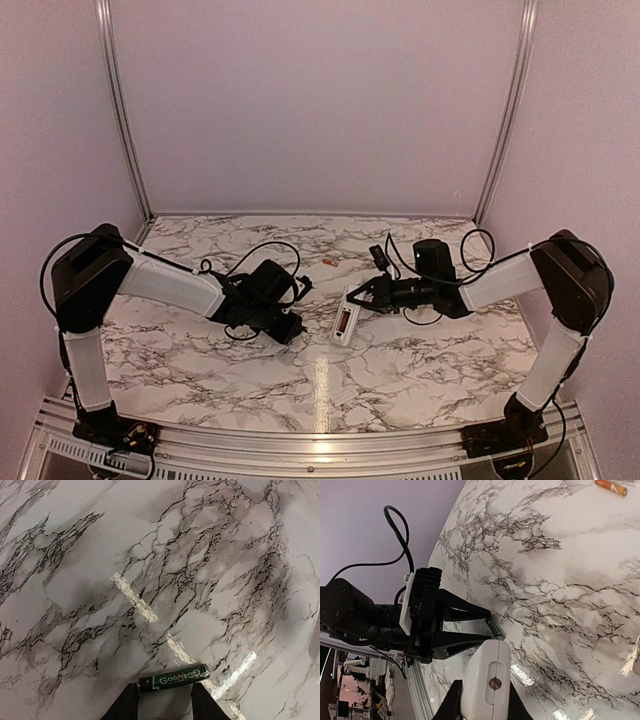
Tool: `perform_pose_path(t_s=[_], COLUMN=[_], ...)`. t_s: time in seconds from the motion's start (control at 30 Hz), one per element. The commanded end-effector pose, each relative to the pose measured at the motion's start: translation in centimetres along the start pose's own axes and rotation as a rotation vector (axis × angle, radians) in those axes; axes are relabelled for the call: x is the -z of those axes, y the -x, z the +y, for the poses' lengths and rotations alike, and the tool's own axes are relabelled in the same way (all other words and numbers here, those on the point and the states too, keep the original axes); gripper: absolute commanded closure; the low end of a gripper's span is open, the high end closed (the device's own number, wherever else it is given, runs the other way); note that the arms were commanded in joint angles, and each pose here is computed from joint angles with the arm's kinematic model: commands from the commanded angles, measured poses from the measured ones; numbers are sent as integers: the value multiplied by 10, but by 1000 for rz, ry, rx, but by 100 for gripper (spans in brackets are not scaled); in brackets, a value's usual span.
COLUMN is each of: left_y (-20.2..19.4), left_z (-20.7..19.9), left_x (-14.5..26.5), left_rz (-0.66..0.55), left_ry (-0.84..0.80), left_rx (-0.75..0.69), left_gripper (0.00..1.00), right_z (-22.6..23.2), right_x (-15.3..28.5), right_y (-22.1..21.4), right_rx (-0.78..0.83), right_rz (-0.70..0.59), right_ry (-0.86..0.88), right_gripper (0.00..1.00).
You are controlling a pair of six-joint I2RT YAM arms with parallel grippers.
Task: Load the batteries into the remote control
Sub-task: Move the battery to the center of the board.
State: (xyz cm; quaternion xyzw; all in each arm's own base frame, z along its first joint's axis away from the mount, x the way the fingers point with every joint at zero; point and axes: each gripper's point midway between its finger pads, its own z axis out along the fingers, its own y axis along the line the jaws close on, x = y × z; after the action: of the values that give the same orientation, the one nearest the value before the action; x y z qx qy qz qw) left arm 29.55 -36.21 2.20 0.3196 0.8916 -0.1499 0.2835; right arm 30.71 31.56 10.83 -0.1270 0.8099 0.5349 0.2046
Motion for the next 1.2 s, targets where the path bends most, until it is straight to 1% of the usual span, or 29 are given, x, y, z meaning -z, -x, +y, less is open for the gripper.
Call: perform_pose_path(t_s=[0.0,0.13,0.23,0.27,0.3,0.43,0.47,0.53,0.63,0.7,0.83,0.97,1.17], left_y=[-16,-16,-20,-21,-23,-25,-23,-24,-24,-28,-28,-27,-16], left_z=[1,0,-1,-2,-1,4,9,14,22,18,14,12,7], left_x=[-9,-12,-12,-12,-11,-2,1,4,8,8,4,-8,-21], left_rz=[85,100,123,132,142,148,146,156,154,149,131,159,168], left_ry=[34,52,60,59,66,84,94,57,8,-87,-210,-267,-345], left_rx=[-27,-49,-86,-105,-124,-197,-206,-255,-320,-367,-444,-516,-581], left_gripper=[64,71,80,81,79,55,51,46,44,43,43,43,43], right_z=[10,7,5,4,4,4,4,3,4,3,4,6,5], right_x=[6,7,7,7,7,9,10,13,16,18,18,19,21], right_y=[9,6,3,3,2,1,1,2,3,3,3,4,5], right_rx=[11,-6,-16,-16,-17,-10,-8,-6,-1,2,5,13,16], right_rz=[-33,-34,-31,-31,-28,-23,-25,-29,-32,-31,-28,-30,-30], right_ry=[31,26,22,23,23,23,21,20,19,15,19,18,11], right_gripper=[100,100,100,100,100,100,100,100,100,100,100,100,100])
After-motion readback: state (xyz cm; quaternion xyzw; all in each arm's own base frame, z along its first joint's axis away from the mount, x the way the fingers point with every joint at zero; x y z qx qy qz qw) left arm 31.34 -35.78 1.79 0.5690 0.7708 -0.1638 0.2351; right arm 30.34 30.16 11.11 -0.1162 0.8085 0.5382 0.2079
